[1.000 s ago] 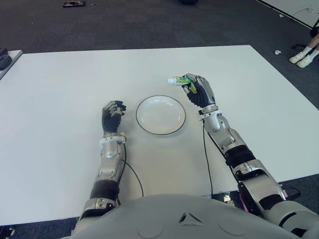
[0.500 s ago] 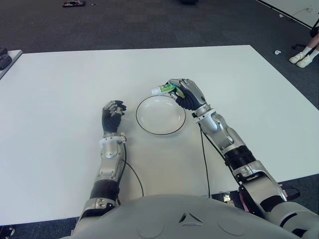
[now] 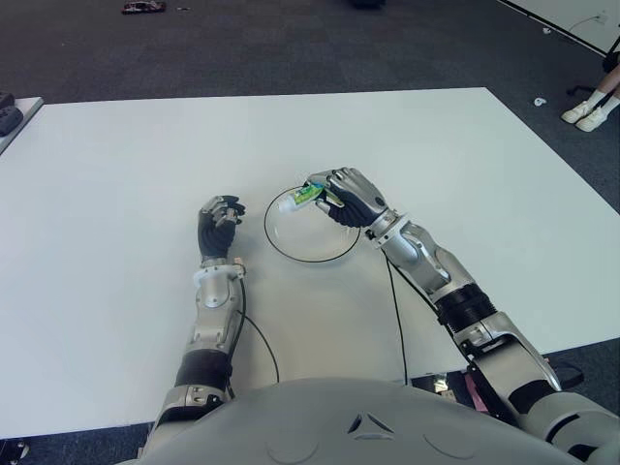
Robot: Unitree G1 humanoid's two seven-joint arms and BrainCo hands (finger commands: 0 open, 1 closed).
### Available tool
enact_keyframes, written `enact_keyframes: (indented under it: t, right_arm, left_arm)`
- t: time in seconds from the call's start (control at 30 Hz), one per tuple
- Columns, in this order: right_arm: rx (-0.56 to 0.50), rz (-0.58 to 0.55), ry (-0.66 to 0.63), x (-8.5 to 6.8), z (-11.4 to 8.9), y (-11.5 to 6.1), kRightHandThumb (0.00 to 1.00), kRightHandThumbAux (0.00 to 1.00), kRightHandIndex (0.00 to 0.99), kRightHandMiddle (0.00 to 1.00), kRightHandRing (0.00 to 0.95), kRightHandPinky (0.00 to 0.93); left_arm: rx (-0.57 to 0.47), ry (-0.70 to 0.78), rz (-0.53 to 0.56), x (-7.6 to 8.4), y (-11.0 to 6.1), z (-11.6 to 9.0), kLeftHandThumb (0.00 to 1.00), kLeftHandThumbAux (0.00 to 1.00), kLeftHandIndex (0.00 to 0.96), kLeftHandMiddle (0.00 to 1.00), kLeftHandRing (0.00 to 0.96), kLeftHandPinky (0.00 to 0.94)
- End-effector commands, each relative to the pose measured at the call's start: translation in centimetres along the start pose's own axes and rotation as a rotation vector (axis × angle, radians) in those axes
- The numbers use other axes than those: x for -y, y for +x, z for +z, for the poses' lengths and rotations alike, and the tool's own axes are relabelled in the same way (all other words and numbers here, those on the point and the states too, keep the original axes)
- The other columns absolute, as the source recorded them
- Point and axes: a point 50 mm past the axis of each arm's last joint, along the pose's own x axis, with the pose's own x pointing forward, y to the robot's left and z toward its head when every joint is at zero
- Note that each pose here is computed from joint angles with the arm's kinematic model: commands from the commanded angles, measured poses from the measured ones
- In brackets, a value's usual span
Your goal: Put the toothpaste on the table into the plate.
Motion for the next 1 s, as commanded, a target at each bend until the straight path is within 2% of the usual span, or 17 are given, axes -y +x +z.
enact_keyframes:
  t: [0.03, 0.2, 0.27, 0.33, 0.37, 0.4, 0.47, 0.57, 0.73, 1.0]
  right_arm:
    - [0.019, 0.061, -0.036, -0.6, -0.3, 0.1, 0.846, 0.681, 0.402, 0.564, 0.870, 0.867]
    - [0.024, 0.079, -0.056, -1.4, -0.4, 0.0, 0.846, 0.680, 0.405, 0.565, 0.858, 0.855]
    - [0.022, 0.086, -0.062, -1.8, -0.5, -0.1, 0.846, 0.680, 0.407, 0.571, 0.837, 0.819]
    - [0.009, 0.110, -0.068, -2.2, -0.7, -0.1, 0.840, 0.680, 0.404, 0.560, 0.761, 0.719]
    - [-0.001, 0.134, -0.072, -2.3, -0.8, -0.1, 0.782, 0.696, 0.407, 0.437, 0.560, 0.557]
    - [-0.008, 0.150, -0.075, -2.4, -0.8, -0.1, 0.676, 0.673, 0.357, 0.372, 0.465, 0.475]
    - [-0.018, 0.185, -0.082, -2.3, -0.8, -0.2, 0.378, 0.613, 0.181, 0.176, 0.210, 0.228]
    - [-0.011, 0.213, -0.097, -1.0, -0.8, -0.7, 0.212, 0.542, 0.059, 0.057, 0.068, 0.074]
    - [0.003, 0.233, -0.094, -0.5, -0.6, -0.7, 0.128, 0.447, 0.009, 0.009, 0.011, 0.012]
    - [0.003, 0.255, -0.091, -0.4, -0.7, -0.7, 0.083, 0.359, 0.000, 0.000, 0.000, 0.000]
  left_arm:
    - [-0.117, 0.033, 0.011, -0.2, -1.2, -2.2, 0.711, 0.716, 0.435, 0.510, 0.503, 0.495]
    - [-0.120, 0.028, 0.010, -0.3, -1.2, -2.2, 0.711, 0.716, 0.434, 0.507, 0.500, 0.493]
    - [-0.120, 0.027, 0.009, -0.3, -1.2, -2.2, 0.711, 0.715, 0.434, 0.508, 0.499, 0.493]
    - [-0.117, 0.029, 0.006, -0.4, -1.2, -2.2, 0.711, 0.715, 0.434, 0.509, 0.498, 0.491]
    - [-0.114, 0.030, 0.002, -0.4, -1.2, -2.2, 0.710, 0.716, 0.434, 0.510, 0.499, 0.491]
    - [-0.111, 0.031, -0.001, -0.4, -1.2, -2.2, 0.710, 0.716, 0.434, 0.511, 0.500, 0.491]
    - [-0.106, 0.032, -0.005, -0.4, -1.2, -2.2, 0.710, 0.716, 0.434, 0.514, 0.502, 0.495]
    - [-0.103, 0.034, -0.006, -0.3, -1.2, -2.1, 0.710, 0.717, 0.435, 0.517, 0.508, 0.507]
    - [-0.112, 0.032, -0.001, -0.4, -1.2, -2.2, 0.710, 0.716, 0.435, 0.516, 0.511, 0.503]
    - [-0.118, 0.026, 0.003, -0.5, -1.2, -2.3, 0.710, 0.715, 0.434, 0.518, 0.504, 0.493]
